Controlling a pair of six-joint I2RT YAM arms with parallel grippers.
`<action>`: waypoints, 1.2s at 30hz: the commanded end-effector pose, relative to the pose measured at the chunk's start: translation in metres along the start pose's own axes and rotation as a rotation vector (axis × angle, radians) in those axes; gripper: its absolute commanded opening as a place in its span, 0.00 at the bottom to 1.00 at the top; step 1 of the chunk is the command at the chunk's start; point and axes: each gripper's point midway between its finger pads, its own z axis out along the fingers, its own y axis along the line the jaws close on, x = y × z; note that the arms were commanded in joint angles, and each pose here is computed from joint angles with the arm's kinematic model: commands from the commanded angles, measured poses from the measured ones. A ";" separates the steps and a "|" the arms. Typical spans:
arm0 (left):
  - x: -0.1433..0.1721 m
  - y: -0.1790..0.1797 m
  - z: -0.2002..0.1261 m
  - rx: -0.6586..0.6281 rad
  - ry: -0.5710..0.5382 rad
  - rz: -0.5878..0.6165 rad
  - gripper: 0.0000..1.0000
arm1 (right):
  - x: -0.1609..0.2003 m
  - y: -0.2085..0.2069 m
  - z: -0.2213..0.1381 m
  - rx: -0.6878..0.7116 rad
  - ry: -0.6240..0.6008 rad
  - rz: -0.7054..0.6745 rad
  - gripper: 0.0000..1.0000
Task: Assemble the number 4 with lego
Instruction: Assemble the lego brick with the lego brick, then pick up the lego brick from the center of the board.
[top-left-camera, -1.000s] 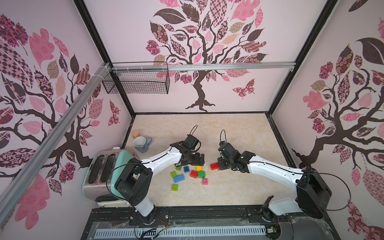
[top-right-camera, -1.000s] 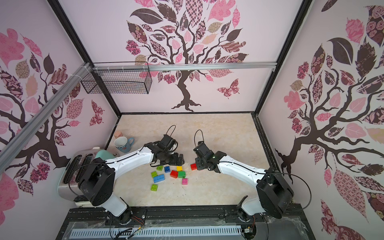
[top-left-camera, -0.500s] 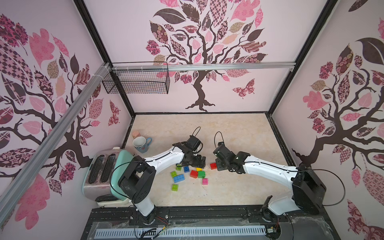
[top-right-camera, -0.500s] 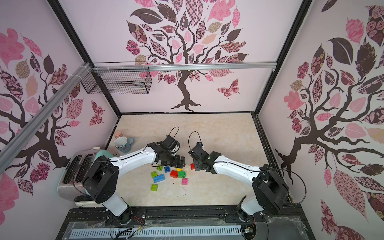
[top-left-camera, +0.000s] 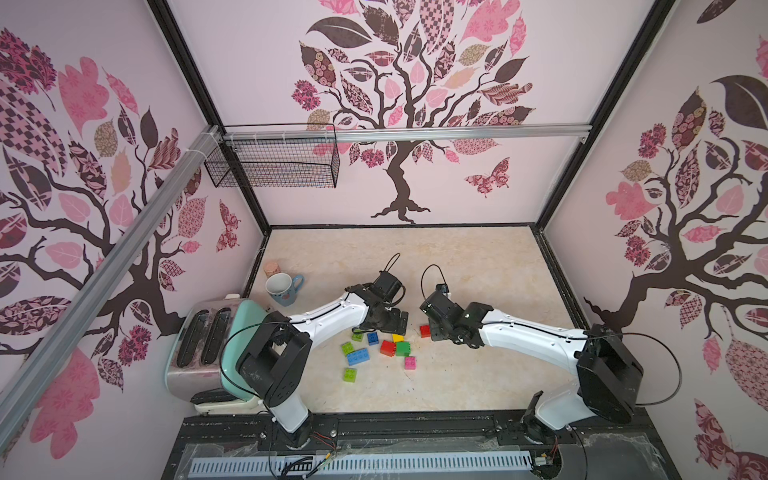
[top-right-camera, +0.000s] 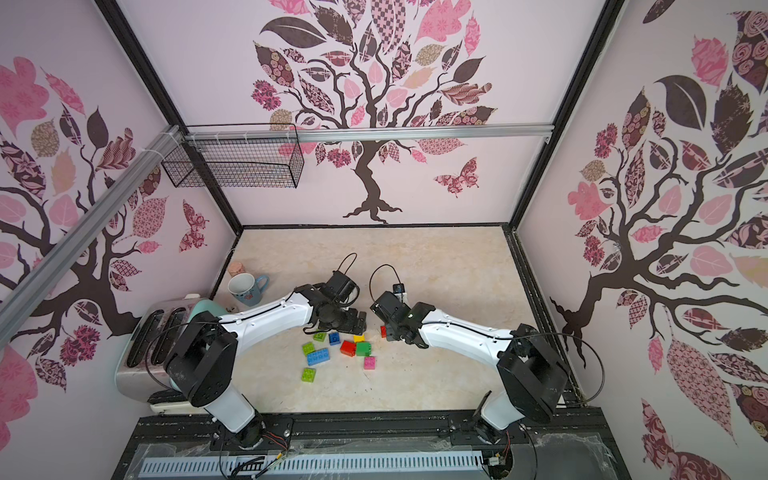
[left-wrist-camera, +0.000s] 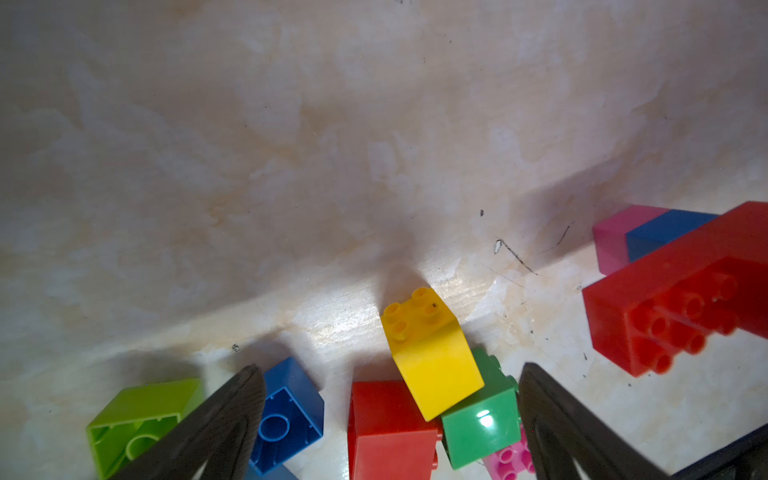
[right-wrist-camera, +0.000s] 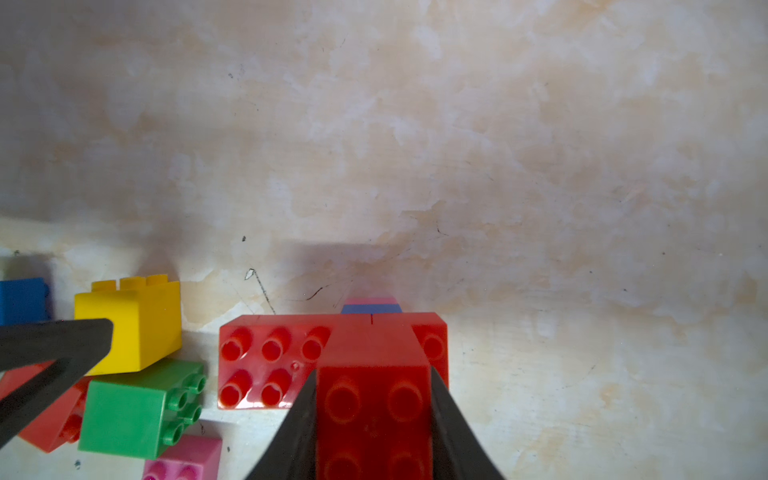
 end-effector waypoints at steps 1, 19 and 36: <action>-0.009 0.000 -0.008 -0.010 -0.035 -0.005 0.98 | 0.053 -0.036 0.010 0.147 0.214 -0.079 0.28; -0.015 0.025 -0.030 -0.118 -0.142 -0.067 0.98 | -0.029 0.007 -0.060 -0.181 -0.149 -0.075 0.78; -0.006 0.108 -0.093 -0.283 -0.366 -0.357 0.98 | 0.059 0.118 -0.039 -0.699 -0.059 -0.737 0.73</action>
